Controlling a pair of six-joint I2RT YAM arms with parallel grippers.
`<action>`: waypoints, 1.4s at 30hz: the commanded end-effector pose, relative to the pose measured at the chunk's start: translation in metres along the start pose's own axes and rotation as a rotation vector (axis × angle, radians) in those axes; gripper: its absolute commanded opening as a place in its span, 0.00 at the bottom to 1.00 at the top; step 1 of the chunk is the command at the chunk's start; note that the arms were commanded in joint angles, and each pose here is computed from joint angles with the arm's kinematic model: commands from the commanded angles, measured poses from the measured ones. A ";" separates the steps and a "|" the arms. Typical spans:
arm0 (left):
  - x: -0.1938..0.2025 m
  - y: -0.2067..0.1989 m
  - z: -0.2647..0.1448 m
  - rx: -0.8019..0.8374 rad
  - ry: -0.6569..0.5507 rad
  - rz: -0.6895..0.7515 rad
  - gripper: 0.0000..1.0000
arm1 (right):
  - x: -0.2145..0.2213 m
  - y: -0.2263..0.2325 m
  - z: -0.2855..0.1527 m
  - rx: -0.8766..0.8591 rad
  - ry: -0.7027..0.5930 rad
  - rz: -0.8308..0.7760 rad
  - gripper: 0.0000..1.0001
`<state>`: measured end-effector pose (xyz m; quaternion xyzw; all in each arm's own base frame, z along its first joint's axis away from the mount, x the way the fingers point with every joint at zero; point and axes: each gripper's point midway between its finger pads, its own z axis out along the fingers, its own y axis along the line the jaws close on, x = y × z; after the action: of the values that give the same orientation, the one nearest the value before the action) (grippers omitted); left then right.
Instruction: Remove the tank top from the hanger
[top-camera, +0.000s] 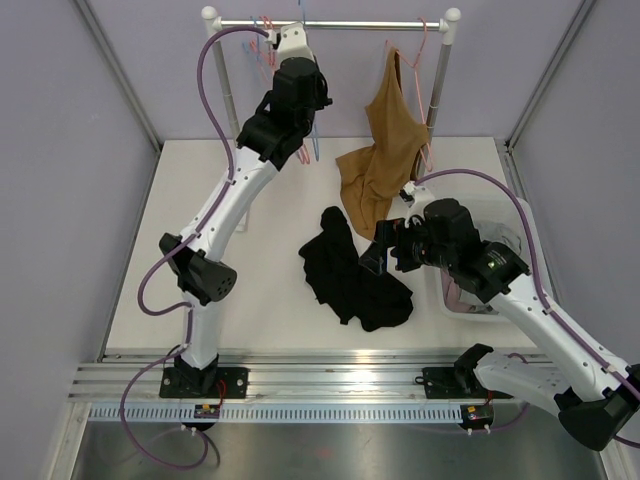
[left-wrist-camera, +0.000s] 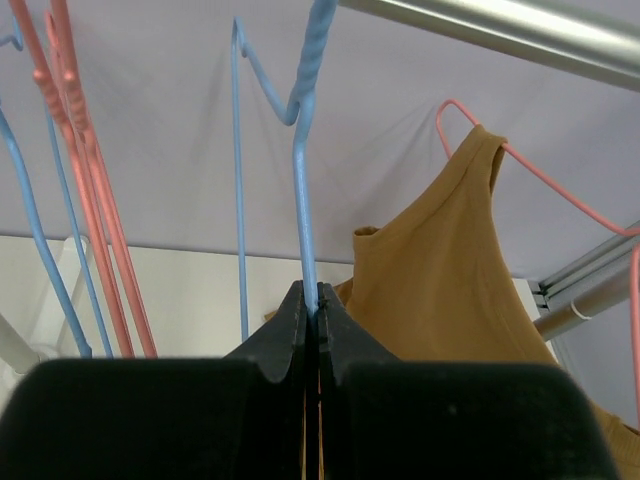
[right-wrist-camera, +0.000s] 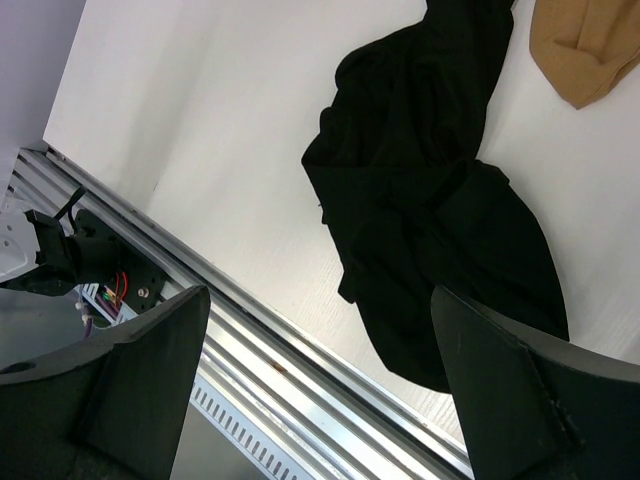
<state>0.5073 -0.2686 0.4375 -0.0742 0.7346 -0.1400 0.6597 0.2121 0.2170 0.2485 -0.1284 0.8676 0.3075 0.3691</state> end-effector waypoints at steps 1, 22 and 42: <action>-0.031 0.003 0.008 0.031 -0.081 -0.065 0.00 | -0.007 0.008 -0.001 -0.038 -0.039 -0.012 1.00; 0.025 0.026 0.014 -0.014 0.079 -0.005 0.00 | 0.005 -0.008 0.031 0.014 0.025 -0.027 0.99; 0.002 0.009 -0.020 0.075 0.066 -0.022 0.54 | 0.018 -0.029 0.062 0.091 0.107 -0.045 0.99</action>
<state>0.5199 -0.2657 0.3548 -0.0527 0.7984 -0.1292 0.5857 0.2341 0.2287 0.1908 -0.1407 0.8998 0.2635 0.3181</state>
